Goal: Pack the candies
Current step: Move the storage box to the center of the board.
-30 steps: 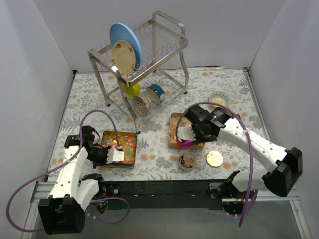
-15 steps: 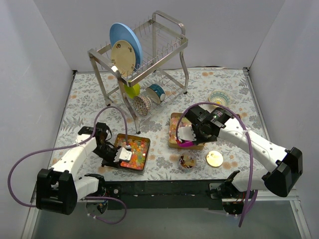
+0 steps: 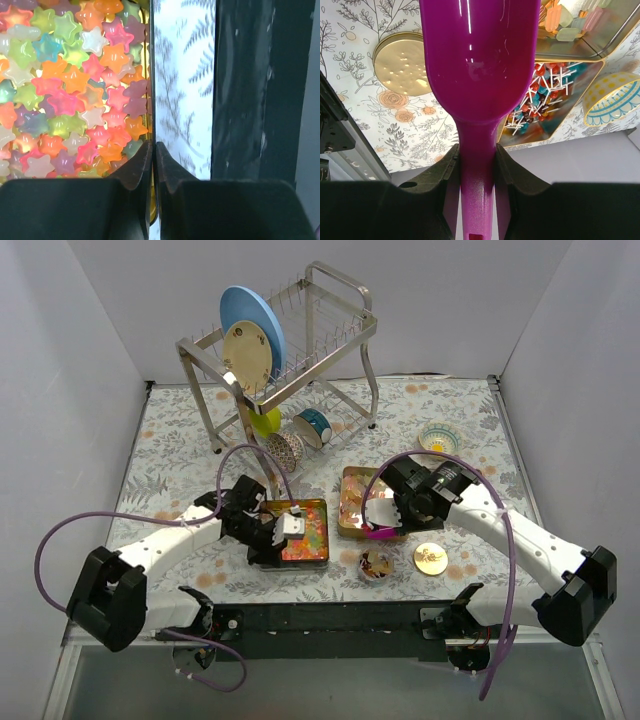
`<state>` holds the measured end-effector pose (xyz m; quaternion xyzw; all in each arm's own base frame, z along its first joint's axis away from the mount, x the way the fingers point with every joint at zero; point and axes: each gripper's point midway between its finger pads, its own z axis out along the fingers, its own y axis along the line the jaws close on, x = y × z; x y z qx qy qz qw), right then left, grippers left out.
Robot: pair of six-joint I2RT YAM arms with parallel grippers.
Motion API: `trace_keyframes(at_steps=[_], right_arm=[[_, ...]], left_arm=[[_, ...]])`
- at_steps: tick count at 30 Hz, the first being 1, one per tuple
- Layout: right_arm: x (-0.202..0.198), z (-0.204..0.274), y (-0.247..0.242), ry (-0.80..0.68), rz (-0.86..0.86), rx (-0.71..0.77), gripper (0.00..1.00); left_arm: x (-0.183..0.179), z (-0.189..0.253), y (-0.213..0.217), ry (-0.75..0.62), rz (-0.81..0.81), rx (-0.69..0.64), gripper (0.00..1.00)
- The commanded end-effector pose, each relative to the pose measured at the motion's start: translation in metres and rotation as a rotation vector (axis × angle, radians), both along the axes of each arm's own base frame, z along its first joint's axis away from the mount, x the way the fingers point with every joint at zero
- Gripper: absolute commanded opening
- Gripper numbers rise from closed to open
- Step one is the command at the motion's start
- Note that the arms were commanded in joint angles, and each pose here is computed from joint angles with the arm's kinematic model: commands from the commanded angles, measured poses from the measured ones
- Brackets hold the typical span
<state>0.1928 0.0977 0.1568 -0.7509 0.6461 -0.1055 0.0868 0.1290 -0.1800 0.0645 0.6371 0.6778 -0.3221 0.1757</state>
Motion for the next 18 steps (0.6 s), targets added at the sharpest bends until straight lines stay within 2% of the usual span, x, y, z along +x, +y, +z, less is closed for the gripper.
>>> trace_keyframes(at_steps=[1,2,11,12,13,15,16,18], right_arm=[[0.001,0.001,-0.002,-0.012,-0.016,0.019,0.01],[0.001,0.001,-0.002,-0.012,-0.015,0.022,0.01],[0.000,0.003,-0.005,-0.007,-0.010,0.024,0.01],[0.001,0.005,-0.004,-0.009,-0.008,0.026,0.01],[0.004,0.009,-0.001,-0.015,-0.005,0.032,0.01],[0.007,0.015,0.003,-0.022,0.007,0.044,0.01],[0.010,0.016,0.006,-0.020,0.023,0.045,0.01],[0.019,0.027,0.014,-0.043,0.045,0.057,0.01]], left_arm=[[0.024,0.025,-0.054,-0.006,0.070,-0.134,0.00],[0.022,0.023,-0.060,0.035,0.099,-0.124,0.00],[0.042,0.013,-0.087,0.027,0.110,-0.143,0.00],[0.043,0.015,-0.089,0.024,0.107,-0.152,0.03],[0.043,0.016,-0.091,0.023,0.098,-0.155,0.14],[0.038,0.023,-0.092,0.019,0.072,-0.171,0.23],[0.036,0.027,-0.092,0.011,0.056,-0.181,0.35],[0.030,0.042,-0.089,0.006,0.038,-0.188,0.44]])
